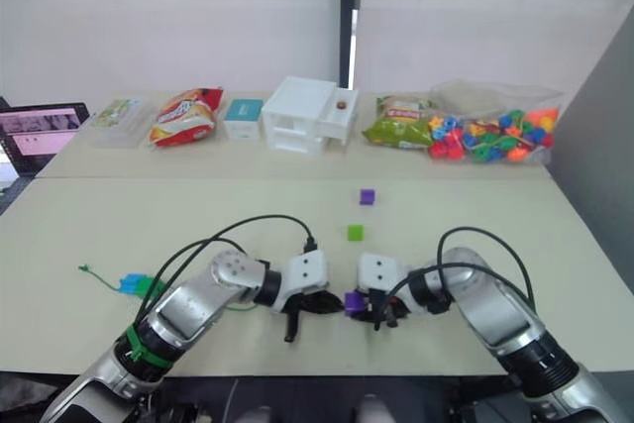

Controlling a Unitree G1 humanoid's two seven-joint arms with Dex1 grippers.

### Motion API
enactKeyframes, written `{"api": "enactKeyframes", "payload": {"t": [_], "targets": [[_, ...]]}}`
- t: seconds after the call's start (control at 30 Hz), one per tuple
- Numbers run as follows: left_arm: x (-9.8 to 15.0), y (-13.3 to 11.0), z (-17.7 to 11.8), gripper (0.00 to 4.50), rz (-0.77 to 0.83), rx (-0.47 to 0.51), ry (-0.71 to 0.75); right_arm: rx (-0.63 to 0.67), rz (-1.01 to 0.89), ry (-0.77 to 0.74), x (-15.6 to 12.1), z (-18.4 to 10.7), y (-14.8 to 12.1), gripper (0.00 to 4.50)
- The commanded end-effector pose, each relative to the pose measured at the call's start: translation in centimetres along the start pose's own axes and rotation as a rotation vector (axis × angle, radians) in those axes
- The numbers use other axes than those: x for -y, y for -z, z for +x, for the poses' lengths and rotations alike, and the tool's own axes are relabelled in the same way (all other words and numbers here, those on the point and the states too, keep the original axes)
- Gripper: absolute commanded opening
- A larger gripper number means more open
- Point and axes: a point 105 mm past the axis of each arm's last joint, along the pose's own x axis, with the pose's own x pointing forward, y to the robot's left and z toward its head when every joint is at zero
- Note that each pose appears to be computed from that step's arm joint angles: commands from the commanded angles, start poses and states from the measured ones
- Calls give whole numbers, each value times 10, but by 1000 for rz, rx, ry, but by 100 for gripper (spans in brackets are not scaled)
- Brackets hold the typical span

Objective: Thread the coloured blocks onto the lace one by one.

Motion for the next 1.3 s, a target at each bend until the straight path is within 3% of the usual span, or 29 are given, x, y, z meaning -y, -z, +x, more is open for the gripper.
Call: {"api": "enactKeyframes", "payload": {"t": [0.03, 0.13, 0.27, 0.43, 0.6, 0.8, 0.93, 1.1, 1.3], "targets": [[6, -7, 2, 0, 43, 21, 32, -5, 6, -28, -9, 7, 2, 119], [-1, -2, -5, 0, 35, 15, -8, -6, 9, -22, -10, 7, 2, 119], [-3, -14, -23, 132, 13, 91, -15, -8, 12, -18, -10, 8, 3, 119], [-3, -9, -45, 290, 23, 73, -19, -8, 18, -18, -11, 8, 4, 119], [1, 17, -56, 290, -8, 14, -29, -8, 20, -15, -10, 7, 4, 119], [-2, 33, -47, 290, -36, -9, -66, -12, 20, -9, -8, 4, 5, 119], [-1, 42, -39, 173, -50, -11, -64, -11, 18, -7, -7, 3, 3, 119], [4, 37, -35, 9, -38, 26, -36, -14, 20, -3, -7, 1, 3, 119], [0, 26, -31, 4, -13, 61, -52, -15, 24, -4, -9, 1, 4, 119]]}}
